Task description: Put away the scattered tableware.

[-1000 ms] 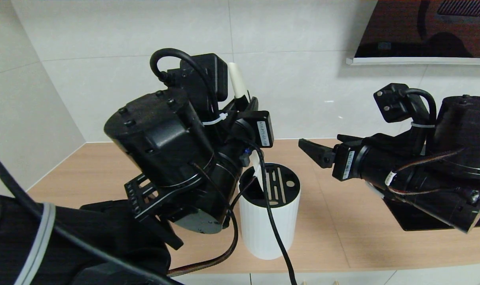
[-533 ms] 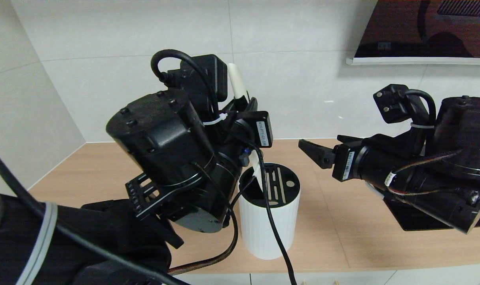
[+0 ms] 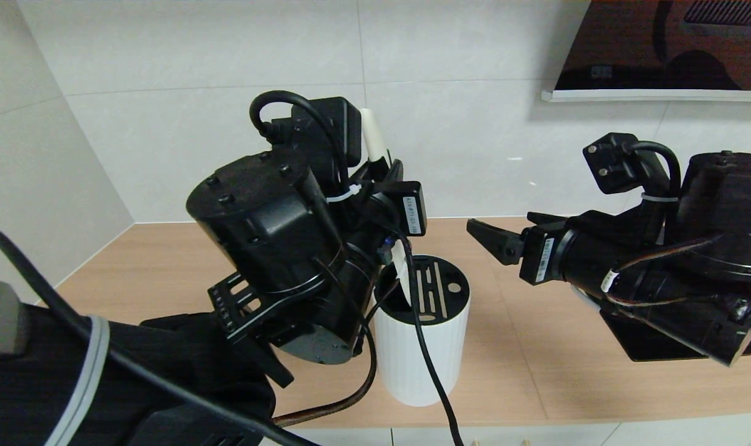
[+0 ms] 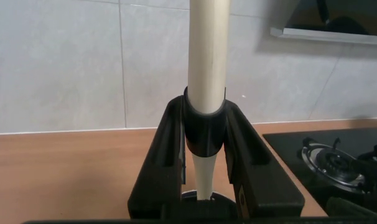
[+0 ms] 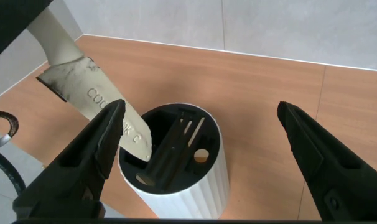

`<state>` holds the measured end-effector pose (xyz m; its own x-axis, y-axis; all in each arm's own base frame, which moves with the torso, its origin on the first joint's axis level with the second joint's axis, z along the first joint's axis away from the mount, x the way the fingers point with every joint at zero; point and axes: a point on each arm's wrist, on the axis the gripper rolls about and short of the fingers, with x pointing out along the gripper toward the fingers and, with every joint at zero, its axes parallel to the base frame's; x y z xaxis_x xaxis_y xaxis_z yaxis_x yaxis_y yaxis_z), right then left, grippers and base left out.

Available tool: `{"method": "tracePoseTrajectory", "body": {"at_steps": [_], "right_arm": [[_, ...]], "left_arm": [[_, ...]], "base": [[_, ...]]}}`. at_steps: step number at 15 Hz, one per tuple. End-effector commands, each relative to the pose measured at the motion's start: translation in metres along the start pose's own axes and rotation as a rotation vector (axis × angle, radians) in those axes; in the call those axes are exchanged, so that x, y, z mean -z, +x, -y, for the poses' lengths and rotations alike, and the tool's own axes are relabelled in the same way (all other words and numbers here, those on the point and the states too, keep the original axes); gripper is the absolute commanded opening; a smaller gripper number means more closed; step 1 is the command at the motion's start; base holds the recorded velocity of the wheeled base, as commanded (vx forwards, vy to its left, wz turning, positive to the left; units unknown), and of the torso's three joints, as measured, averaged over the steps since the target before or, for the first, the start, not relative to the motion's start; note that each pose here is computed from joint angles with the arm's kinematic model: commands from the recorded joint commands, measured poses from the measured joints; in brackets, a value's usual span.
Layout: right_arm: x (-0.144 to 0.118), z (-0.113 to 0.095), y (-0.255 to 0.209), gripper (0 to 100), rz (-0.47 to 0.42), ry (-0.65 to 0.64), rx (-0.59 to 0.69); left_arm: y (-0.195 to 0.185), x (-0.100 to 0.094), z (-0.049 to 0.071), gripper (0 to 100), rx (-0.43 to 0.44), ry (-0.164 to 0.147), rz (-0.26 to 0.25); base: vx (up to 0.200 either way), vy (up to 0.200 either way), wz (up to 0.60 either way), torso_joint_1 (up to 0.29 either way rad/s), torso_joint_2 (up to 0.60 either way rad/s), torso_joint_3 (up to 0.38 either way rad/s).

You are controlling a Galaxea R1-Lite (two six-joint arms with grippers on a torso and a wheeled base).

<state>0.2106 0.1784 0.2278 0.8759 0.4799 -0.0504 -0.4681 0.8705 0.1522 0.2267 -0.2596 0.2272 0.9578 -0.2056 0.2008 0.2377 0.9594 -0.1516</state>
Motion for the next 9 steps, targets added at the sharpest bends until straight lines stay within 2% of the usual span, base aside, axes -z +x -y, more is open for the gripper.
{"method": "tracePoseTrajectory", "body": {"at_steps": [1, 9], "right_arm": [[0.002, 0.000, 0.002, 100, -0.006, -0.002, 0.001], [0.004, 0.000, 0.003, 100, -0.014, -0.003, 0.002]], "left_arm": [[0.001, 0.004, 0.001, 0, -0.001, 0.007, -0.009], [0.006, 0.033, 0.006, 0, 0.003, 0.048, -0.065]], "base": [[0.000, 0.000, 0.00, 0.000, 0.00, 0.000], [0.000, 0.000, 0.00, 0.000, 0.00, 0.000]]}}
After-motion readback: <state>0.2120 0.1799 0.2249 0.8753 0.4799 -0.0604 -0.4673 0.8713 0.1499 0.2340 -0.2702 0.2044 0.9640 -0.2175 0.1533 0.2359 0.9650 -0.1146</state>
